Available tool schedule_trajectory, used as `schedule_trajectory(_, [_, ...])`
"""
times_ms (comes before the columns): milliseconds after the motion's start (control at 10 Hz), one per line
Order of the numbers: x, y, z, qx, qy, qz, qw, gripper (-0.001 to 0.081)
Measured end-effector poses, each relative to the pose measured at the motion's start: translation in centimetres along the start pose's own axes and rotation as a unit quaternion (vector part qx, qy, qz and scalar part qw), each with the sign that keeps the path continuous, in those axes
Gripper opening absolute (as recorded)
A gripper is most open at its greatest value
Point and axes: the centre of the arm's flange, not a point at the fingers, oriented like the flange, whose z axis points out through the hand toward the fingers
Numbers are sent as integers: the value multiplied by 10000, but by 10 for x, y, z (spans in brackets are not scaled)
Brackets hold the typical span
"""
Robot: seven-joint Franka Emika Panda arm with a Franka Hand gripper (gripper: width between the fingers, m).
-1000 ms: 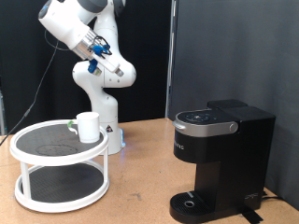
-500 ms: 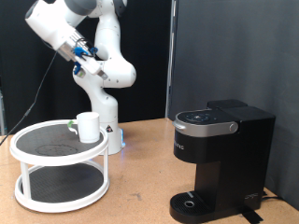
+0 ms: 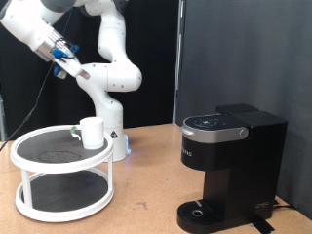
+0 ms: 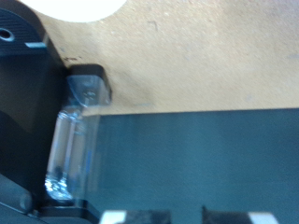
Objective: Make a cup of coffee with the keurig machine
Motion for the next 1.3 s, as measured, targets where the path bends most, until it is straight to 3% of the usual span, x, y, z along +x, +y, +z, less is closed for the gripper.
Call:
schedule_trajectory(400, [2,-5,-2,-32,-5,-148,9999,0])
schedule_trajectory(800, [-5,-24,-11,344,-299,68,9989,0])
schedule_trajectory(1300, [-12,-52,-18,45,-103,109,9999,0])
